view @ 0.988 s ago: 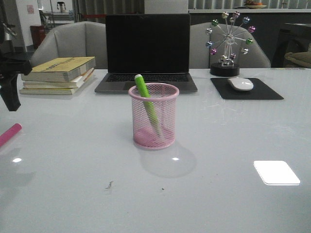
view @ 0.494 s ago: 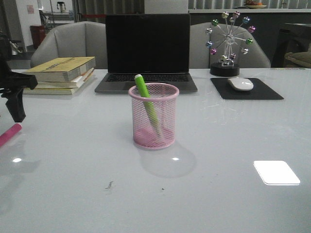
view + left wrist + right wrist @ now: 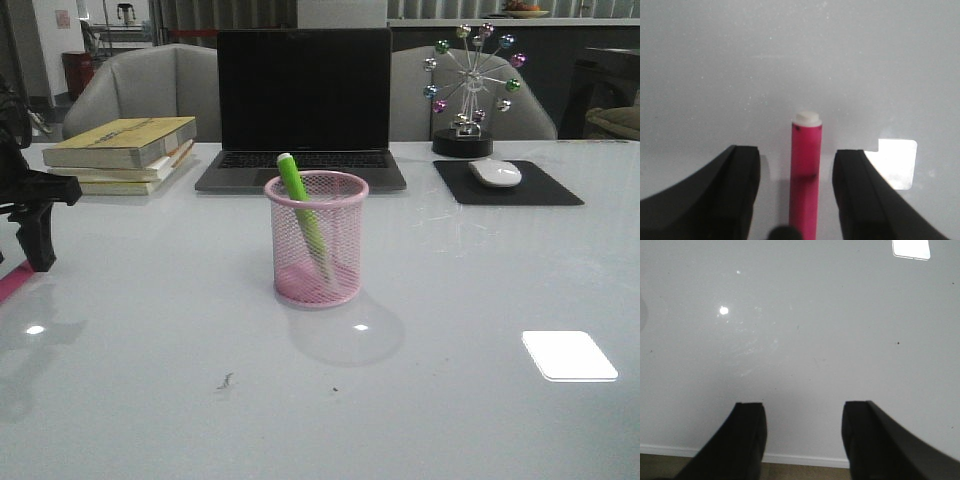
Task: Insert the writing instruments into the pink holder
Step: 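Lower the left gripper onto the pink highlighter and close on it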
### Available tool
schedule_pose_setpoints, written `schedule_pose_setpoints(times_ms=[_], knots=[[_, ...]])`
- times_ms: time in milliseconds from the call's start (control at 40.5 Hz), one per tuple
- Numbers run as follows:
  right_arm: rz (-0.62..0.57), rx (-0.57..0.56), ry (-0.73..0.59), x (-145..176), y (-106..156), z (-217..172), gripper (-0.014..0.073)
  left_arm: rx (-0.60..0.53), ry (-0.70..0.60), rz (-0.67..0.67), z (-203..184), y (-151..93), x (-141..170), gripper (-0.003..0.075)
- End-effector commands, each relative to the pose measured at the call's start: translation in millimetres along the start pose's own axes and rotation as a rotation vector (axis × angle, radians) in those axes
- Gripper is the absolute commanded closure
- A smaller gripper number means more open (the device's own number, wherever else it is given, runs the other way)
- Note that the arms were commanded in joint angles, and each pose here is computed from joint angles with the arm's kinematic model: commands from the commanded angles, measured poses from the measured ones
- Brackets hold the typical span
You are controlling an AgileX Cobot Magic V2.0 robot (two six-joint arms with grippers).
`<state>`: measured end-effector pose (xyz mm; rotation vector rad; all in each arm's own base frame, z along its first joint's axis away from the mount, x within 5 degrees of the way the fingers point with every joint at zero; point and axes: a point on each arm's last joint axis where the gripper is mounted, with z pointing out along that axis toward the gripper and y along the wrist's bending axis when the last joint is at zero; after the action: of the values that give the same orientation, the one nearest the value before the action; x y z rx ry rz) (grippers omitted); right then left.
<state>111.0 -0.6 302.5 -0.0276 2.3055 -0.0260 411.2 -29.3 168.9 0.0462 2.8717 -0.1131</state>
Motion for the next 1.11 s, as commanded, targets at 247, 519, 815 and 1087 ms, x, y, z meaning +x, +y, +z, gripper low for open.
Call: schedule_pose_setpoints(times_ms=[247,519,815,1087], knots=[[-0.003,0.012,-0.083,-11.2,-1.5,-5.7,0.014,0.01,-0.11,-0.004,-27.9,-5.1,-12.3,0.0314],[-0.003,0.012,-0.083,-11.2,-1.5,-5.7,0.014,0.008,-0.111,-0.002,-27.9,-5.0,-12.4,0.0314],[-0.003,0.012,-0.081,-11.1,-1.5,-5.7,0.014,0.004,-0.082,0.012,-21.0,-4.2,-10.5,0.0314],[-0.003,0.012,-0.069,-9.9,-1.5,-5.6,0.014,0.003,0.029,0.008,3.4,-2.6,-2.5,0.0314]])
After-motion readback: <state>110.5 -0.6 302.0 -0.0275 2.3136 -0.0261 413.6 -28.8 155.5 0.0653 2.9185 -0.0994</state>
